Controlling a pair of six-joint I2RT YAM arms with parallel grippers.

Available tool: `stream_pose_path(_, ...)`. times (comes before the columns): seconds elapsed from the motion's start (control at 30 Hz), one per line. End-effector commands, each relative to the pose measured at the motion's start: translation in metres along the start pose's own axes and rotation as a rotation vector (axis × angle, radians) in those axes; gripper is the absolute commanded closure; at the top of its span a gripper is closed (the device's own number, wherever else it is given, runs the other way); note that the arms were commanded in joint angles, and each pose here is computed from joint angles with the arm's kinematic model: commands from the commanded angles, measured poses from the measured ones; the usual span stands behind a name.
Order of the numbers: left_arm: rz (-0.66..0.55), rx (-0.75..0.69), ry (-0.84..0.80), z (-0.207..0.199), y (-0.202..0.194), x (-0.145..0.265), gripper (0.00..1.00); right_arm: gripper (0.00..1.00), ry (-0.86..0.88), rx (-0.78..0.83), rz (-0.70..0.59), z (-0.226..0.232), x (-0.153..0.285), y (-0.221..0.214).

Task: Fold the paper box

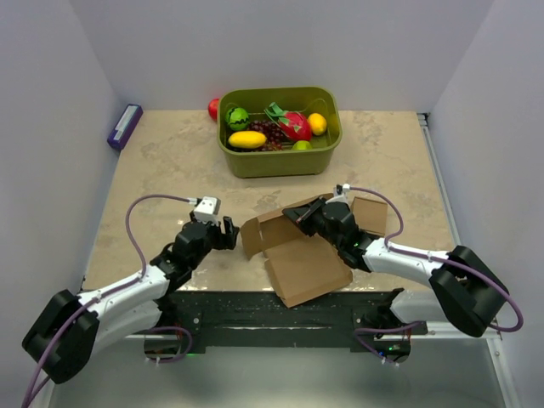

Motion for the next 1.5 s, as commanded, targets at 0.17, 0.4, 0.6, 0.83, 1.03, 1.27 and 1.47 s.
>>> stream_pose_path(0.17, -0.097, -0.079, -0.349, -0.036, 0.018, -0.010, 0.31, 1.00, 0.033, 0.025, -0.021, 0.004, 0.002, 0.003)
stream_pose_path(0.4, -0.095, -0.108, -0.428, -0.043, 0.014, -0.006, 0.34, 1.00, 0.030, 0.025, -0.019, 0.003, 0.001, 0.002)
stream_pose_path(0.6, -0.116, -0.116, -0.485, -0.048, 0.012, -0.001, 0.35, 1.00, 0.027, 0.028, -0.018, 0.003, 0.001, 0.002)
stream_pose_path(0.83, -0.115, -0.121, -0.501, -0.051, 0.007, -0.001, 0.35, 1.00, 0.048, 0.061, -0.030, 0.003, 0.001, 0.004)
stream_pose_path(1.03, -0.117, -0.118, -0.507, -0.053, -0.003, 0.002, 0.35, 1.00, 0.087, 0.086, -0.020, -0.003, 0.007, 0.004)
stream_pose_path(1.27, -0.132, -0.113, -0.504, -0.058, -0.007, 0.001, 0.37, 1.00, 0.101, 0.140, -0.038, -0.008, 0.018, 0.007)
stream_pose_path(1.47, -0.158, -0.104, -0.503, -0.063, -0.006, -0.001, 0.38, 1.00, 0.085, 0.155, -0.039, -0.019, 0.023, 0.008)
Point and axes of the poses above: each gripper's point midway between its finger pads, its own x axis back along the fingers, its own z axis along the line the jaws close on, y = z × x, the point moved 8 cm from there along x, back along the fingers, and after that the axes turned 11 degrees about -x, right-handed, at the moved point
